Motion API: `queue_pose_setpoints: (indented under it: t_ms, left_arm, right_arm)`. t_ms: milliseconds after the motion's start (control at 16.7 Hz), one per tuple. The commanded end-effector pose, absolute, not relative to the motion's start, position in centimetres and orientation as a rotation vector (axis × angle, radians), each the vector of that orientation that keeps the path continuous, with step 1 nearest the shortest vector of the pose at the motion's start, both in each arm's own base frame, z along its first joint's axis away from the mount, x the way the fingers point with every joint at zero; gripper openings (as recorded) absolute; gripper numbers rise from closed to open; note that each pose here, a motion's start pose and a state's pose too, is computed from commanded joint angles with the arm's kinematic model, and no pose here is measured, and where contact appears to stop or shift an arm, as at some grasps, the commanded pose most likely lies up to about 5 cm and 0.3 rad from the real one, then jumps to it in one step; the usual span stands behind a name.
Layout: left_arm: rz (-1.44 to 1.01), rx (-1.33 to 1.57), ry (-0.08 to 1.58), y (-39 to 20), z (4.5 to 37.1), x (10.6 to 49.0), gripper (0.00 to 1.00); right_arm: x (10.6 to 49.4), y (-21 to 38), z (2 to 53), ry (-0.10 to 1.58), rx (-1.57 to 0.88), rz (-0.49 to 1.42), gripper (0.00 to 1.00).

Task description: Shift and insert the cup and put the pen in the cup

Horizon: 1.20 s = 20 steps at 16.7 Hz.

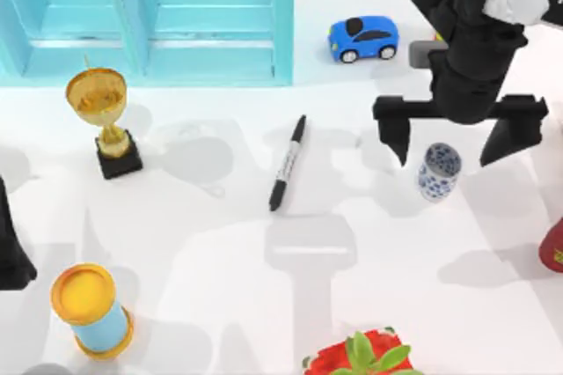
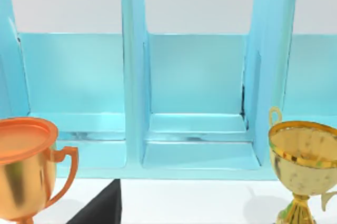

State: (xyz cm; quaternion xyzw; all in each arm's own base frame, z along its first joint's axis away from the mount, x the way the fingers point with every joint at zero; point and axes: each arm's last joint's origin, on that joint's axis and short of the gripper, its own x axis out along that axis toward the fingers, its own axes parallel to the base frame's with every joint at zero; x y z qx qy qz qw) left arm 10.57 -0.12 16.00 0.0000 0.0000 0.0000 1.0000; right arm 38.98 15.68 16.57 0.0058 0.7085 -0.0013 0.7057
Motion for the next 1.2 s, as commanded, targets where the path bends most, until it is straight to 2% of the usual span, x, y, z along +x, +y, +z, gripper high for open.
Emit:
queue_pose_setpoints:
  t_ms: [300, 600, 840, 1200]
  left_arm:
    - [0.0, 0.0, 0.0, -0.1, 16.0, 10.6, 1.0]
    - [0.0, 0.0, 0.0, -0.1, 16.0, 10.6, 1.0]
    - [0.0, 0.0, 0.0, -0.1, 16.0, 10.6, 1.0]
    - [0.0, 0.0, 0.0, -0.1, 16.0, 10.6, 1.0]
  right_arm:
    - [39.5, 15.8, 17.6, 1.589, 0.009, -0.01, 1.0]
    - [40.5, 16.4, 23.7, 1.59, 0.009, -0.006, 1.0]
    - [39.9, 16.1, 29.2, 1.579, 0.015, -0.002, 1.0]
    - [39.0, 15.6, 31.6, 1.575, 0.015, -0.005, 1.0]
